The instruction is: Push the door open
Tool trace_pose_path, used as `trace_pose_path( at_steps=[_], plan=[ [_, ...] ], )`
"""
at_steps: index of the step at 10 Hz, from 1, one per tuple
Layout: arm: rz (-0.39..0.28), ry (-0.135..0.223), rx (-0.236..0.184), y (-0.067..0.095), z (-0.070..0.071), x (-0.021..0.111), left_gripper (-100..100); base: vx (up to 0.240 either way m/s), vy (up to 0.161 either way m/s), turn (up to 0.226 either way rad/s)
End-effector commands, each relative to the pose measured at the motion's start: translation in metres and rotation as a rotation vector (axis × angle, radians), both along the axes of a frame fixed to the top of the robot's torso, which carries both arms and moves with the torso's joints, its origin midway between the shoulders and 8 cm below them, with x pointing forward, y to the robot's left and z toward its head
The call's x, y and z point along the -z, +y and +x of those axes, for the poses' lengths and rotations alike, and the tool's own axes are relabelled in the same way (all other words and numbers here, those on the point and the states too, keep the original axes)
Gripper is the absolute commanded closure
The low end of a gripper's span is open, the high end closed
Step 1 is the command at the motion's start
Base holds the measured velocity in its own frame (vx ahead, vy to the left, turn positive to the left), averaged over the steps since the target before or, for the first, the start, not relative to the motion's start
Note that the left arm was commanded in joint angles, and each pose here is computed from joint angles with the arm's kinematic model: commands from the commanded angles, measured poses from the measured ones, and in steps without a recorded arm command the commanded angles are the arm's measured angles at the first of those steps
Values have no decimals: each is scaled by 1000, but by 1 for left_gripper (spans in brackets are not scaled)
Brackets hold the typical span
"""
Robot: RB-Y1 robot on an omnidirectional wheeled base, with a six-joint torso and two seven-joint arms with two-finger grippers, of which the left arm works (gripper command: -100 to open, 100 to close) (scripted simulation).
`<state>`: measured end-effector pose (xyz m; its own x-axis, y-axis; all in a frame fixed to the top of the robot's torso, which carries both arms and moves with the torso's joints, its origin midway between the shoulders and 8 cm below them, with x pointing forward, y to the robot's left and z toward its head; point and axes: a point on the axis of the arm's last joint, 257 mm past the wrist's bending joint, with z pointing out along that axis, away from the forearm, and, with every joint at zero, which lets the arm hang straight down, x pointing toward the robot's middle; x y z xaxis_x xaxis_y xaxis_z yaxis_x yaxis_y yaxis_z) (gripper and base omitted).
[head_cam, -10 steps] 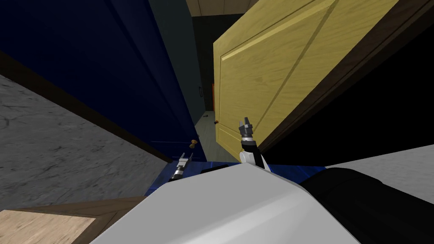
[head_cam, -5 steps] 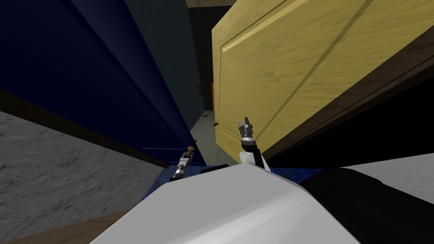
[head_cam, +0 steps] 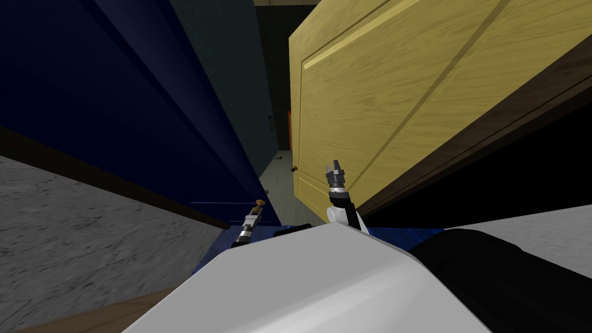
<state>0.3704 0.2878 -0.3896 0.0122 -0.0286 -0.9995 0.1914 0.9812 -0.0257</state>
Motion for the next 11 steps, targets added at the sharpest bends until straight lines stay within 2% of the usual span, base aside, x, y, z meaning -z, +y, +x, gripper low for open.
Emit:
trace_pose_path(
  at_steps=[1, 2, 7, 11],
  plan=[
    [-1, 3, 0, 0, -3, 1, 100, 0, 0, 0],
    [-42, 2, -13, 3, 2, -2, 100, 8, 18, -54],
    [-139, 4, -41, 10, 6, -5, 100, -2, 23, -40],
    [-254, 3, -72, 17, 11, -10, 100, -3, 24, -52]
  ],
)
